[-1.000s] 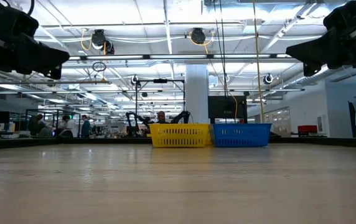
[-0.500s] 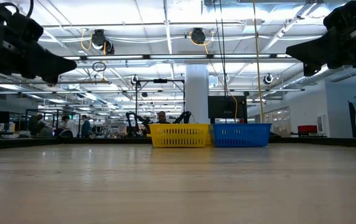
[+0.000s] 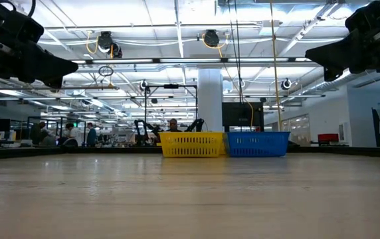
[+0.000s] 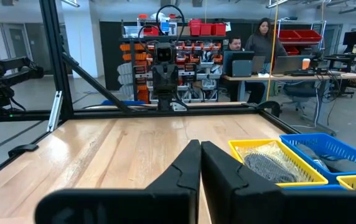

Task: Pick & Place Travel size toiletries
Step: Return to Home Position

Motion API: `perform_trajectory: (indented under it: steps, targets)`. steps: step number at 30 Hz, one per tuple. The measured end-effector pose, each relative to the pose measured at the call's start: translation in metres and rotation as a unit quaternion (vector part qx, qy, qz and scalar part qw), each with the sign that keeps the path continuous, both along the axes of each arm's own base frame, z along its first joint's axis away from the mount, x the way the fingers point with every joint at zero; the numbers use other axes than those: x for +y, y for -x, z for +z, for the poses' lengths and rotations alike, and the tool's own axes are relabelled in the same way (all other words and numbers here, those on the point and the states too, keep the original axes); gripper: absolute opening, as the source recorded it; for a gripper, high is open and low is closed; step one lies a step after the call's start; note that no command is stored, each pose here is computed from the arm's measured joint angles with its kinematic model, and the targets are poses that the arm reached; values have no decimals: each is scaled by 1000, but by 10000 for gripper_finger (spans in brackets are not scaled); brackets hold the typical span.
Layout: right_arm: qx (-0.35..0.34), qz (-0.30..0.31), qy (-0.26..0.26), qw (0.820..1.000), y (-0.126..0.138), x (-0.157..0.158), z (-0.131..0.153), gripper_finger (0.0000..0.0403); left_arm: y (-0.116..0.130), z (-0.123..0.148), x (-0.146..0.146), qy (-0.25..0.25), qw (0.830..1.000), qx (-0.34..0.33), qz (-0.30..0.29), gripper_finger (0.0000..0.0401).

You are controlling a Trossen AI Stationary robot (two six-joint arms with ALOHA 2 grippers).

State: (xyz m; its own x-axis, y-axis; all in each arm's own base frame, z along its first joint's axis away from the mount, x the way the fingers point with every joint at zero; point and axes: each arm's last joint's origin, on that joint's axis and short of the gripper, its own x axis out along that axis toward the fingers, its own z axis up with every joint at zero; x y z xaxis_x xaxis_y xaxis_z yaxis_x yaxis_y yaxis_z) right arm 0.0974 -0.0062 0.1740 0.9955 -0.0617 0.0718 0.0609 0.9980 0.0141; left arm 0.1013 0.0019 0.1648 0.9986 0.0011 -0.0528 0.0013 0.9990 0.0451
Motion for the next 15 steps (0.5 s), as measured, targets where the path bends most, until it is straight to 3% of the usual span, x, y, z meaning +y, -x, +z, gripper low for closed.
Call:
perform_trajectory:
  steps: [7,15]
  targets:
    - [2,4,0,1000,-1,1,0,4,0,0,0,0,1000,1,0,25]
    - [34,79,1,996,-4,21,-5,4,0,0,0,0,1000,0,0,14]
